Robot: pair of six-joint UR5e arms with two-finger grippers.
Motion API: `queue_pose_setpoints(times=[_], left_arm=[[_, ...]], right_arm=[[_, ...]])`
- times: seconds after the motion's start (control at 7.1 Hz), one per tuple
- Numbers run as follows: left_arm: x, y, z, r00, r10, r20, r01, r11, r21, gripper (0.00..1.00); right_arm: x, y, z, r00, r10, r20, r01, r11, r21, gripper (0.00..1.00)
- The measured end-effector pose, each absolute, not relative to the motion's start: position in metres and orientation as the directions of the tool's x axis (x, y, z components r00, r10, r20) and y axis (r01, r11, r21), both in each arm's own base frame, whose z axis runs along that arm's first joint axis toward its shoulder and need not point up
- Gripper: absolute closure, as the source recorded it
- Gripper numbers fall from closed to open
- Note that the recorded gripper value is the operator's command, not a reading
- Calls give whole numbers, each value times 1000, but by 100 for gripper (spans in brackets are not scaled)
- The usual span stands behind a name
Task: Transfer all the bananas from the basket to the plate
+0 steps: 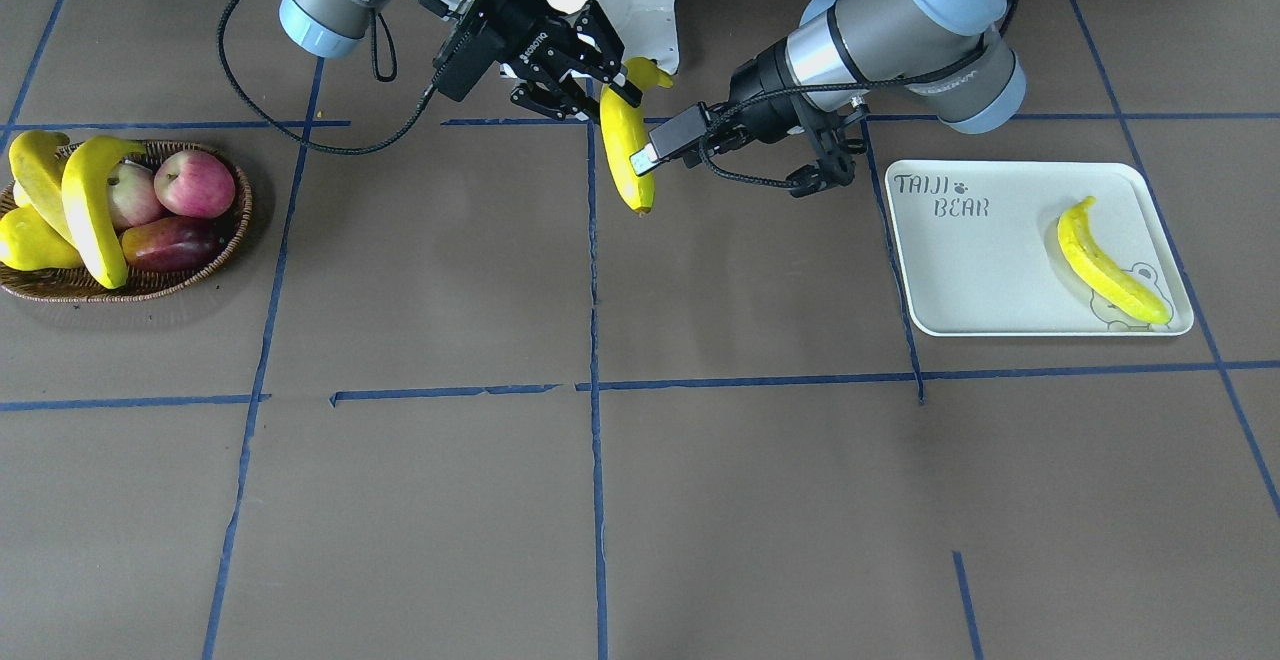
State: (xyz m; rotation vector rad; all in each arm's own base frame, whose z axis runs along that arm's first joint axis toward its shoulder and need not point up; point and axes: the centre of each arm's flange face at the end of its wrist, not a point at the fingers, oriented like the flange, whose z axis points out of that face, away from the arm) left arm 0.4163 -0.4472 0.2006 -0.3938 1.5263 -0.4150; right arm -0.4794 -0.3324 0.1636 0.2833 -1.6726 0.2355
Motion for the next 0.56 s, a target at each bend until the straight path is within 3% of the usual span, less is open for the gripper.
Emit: queue_pose_setpoints(times=[0.42,0.56], left_arm=[[422,-443,196,2,-487,-873,2,873,-487,1],[424,-441,194,4,-486,-874,-3,874,-486,7]], right_arm=[[-487,-328,161,-110,-48,993,-312,950,12,93],[-491,-326,160,-110,-49,993,-313,950,12,91]])
